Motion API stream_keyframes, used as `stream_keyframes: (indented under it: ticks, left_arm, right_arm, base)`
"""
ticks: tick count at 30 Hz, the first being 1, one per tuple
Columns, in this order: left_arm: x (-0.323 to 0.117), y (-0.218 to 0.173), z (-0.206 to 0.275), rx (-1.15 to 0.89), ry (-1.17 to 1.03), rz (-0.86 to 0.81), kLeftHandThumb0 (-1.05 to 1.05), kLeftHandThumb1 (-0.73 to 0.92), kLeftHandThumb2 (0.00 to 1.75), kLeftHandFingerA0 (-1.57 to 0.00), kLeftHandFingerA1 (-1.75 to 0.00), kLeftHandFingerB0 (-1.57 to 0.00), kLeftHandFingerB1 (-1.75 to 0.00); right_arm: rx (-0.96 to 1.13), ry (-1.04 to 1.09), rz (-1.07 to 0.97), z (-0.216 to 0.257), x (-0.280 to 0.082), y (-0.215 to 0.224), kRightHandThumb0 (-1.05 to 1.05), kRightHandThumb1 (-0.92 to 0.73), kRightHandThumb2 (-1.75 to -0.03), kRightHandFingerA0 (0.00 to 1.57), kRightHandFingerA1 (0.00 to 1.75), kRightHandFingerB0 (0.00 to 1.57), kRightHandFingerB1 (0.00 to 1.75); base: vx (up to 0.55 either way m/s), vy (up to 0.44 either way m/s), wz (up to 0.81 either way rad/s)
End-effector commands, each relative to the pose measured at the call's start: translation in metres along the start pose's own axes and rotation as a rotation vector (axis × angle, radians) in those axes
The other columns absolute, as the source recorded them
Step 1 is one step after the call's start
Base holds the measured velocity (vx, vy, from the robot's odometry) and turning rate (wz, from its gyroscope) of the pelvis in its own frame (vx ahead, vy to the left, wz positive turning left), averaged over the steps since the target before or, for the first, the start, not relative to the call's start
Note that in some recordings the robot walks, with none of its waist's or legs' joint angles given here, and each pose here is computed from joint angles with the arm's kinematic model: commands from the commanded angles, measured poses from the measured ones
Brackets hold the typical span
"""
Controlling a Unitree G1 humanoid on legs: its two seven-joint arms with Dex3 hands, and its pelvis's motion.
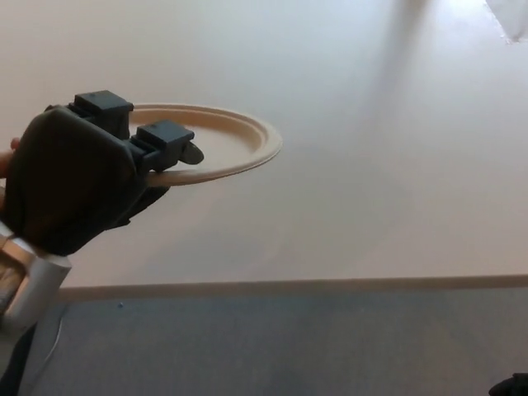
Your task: A person passes a plate to the robot and the robot grabs it with its left hand and places it at the centre of the table infront of it
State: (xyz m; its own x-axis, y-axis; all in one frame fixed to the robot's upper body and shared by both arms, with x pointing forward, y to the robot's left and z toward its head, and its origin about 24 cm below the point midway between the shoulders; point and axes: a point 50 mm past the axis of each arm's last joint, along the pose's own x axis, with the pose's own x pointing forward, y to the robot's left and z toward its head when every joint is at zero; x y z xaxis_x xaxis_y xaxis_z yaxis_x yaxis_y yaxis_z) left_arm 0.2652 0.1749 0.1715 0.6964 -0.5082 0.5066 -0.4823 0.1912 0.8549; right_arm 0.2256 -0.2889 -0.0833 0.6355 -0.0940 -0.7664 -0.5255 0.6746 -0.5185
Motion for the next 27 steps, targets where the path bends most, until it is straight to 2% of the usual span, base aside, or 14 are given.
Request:
stream_keyframes:
  ticks: [1, 4, 5, 6, 9, 10, 13, 16, 17, 19, 20, 21, 22, 27]
  left_arm:
    - [0.006, 0.005, 0.001, 0.015, -0.011, 0.069, -0.16, 0.61, 0.61, -0.88, -1.59, -0.67, -1.07]
    - [0.013, 0.007, 0.0, 0.031, -0.018, 0.098, -0.16, 0.6, 0.6, -0.88, -1.57, -0.66, -1.1]
    - [0.015, 0.007, 0.0, 0.027, -0.018, 0.107, -0.15, 0.61, 0.58, -0.9, -1.53, -0.7, -1.04]
    - [0.019, 0.007, 0.001, 0.016, -0.016, 0.123, -0.19, 0.64, 0.59, -0.94, -1.49, -0.78, -0.79]
    - [0.028, 0.006, 0.001, 0.032, -0.018, 0.149, -0.2, 0.64, 0.59, -0.95, -1.47, -0.82, -0.75]
    - [0.035, 0.005, 0.002, 0.004, -0.02, 0.151, -0.22, 0.61, 0.58, -0.95, -1.41, -0.86, -0.6]
    - [0.046, -0.002, 0.001, 0.0, -0.019, 0.143, -0.18, 0.6, 0.58, -0.94, -1.48, -0.85, -0.7]
    - [0.058, -0.013, 0.001, -0.012, -0.02, 0.121, -0.2, 0.62, 0.58, -0.95, -1.48, -0.87, -0.65]
    - [0.066, -0.024, 0.001, -0.01, -0.016, 0.111, -0.21, 0.55, 0.56, -1.02, -1.46, -0.89, -0.55]
    - [0.072, -0.03, -0.001, -0.007, -0.019, 0.072, -0.2, 0.59, 0.6, -0.96, -1.53, -0.84, -0.58]
    - [0.073, -0.031, -0.001, -0.006, -0.022, 0.059, -0.2, 0.59, 0.6, -0.96, -1.53, -0.84, -0.58]
    - [0.08, -0.043, -0.001, 0.006, -0.025, 0.006, -0.2, 0.6, 0.6, -0.94, -1.58, -0.81, -0.6]
    - [0.083, -0.048, 0.0, 0.008, -0.021, -0.015, -0.26, 0.61, 0.61, -0.96, -1.56, -0.83, -0.56]
    - [0.094, -0.076, -0.003, 0.008, -0.008, -0.22, -0.29, 0.69, 0.64, -0.92, -1.48, -0.75, -0.54]
  right_arm:
    - [-0.011, 0.007, -0.015, -0.002, -0.002, -0.007, -0.83, -0.9, -0.67, 0.37, 0.6, 0.21, 0.43]
    - [-0.007, -0.007, -0.017, 0.0, -0.001, -0.009, -0.84, -0.88, -0.67, 0.38, 0.63, 0.2, 0.43]
    - [0.0, -0.007, -0.016, 0.0, -0.001, -0.009, -0.83, -0.68, -1.05, 0.4, 0.68, 0.17, 0.52]
    - [0.012, -0.005, -0.015, 0.0, -0.001, -0.009, -0.85, -0.67, -1.03, 0.33, 0.64, 0.18, 0.53]
    - [0.026, -0.007, -0.011, 0.0, -0.001, -0.009, -0.83, -0.67, -1.05, 0.43, 0.69, 0.18, 0.53]
    - [-0.005, 0.001, -0.016, 0.0, -0.001, -0.009, -0.83, -0.68, -1.05, 0.4, 0.66, 0.2, 0.53]
    - [0.005, 0.005, -0.014, 0.001, -0.001, -0.009, -0.84, -0.68, -1.05, 0.39, 0.66, 0.18, 0.53]
    - [-0.002, 0.006, -0.012, 0.0, -0.001, -0.007, -0.84, -0.68, -1.05, 0.38, 0.65, 0.18, 0.52]
    - [0.005, 0.003, -0.013, 0.0, -0.001, -0.007, -0.85, -0.88, -0.66, 0.51, 0.69, 0.21, 0.45]
    - [0.012, 0.0, -0.014, 0.002, 0.0, -0.007, -0.85, -0.87, -0.66, 0.47, 0.66, 0.21, 0.44]
    - [0.014, -0.001, -0.014, 0.003, 0.0, -0.008, -0.85, -0.87, -0.66, 0.47, 0.66, 0.21, 0.44]
    - [-0.015, -0.01, -0.022, 0.004, 0.0, -0.009, -0.84, -0.88, -0.67, 0.32, 0.59, 0.2, 0.44]
    - [-0.01, -0.011, -0.025, 0.005, 0.0, -0.01, -0.84, -0.67, -1.02, 0.29, 0.61, 0.18, 0.51]
    - [-0.002, -0.02, -0.027, 0.01, 0.001, -0.012, -0.85, -0.68, -1.05, 0.36, 0.63, 0.17, 0.52]
  base:
    - [0.0, 0.0, 0.0]
    - [0.0, 0.0, 0.0]
    - [0.0, 0.0, 0.0]
    - [0.0, 0.0, 0.0]
    - [0.0, 0.0, 0.0]
    - [0.0, 0.0, 0.0]
    - [0.0, 0.0, 0.0]
    - [0.0, 0.0, 0.0]
    - [0.0, 0.0, 0.0]
    - [0.0, 0.0, 0.0]
    - [0.0, 0.0, 0.0]
    - [0.0, 0.0, 0.0]
    - [0.0, 0.0, 0.0]
    - [0.0, 0.0, 0.0]
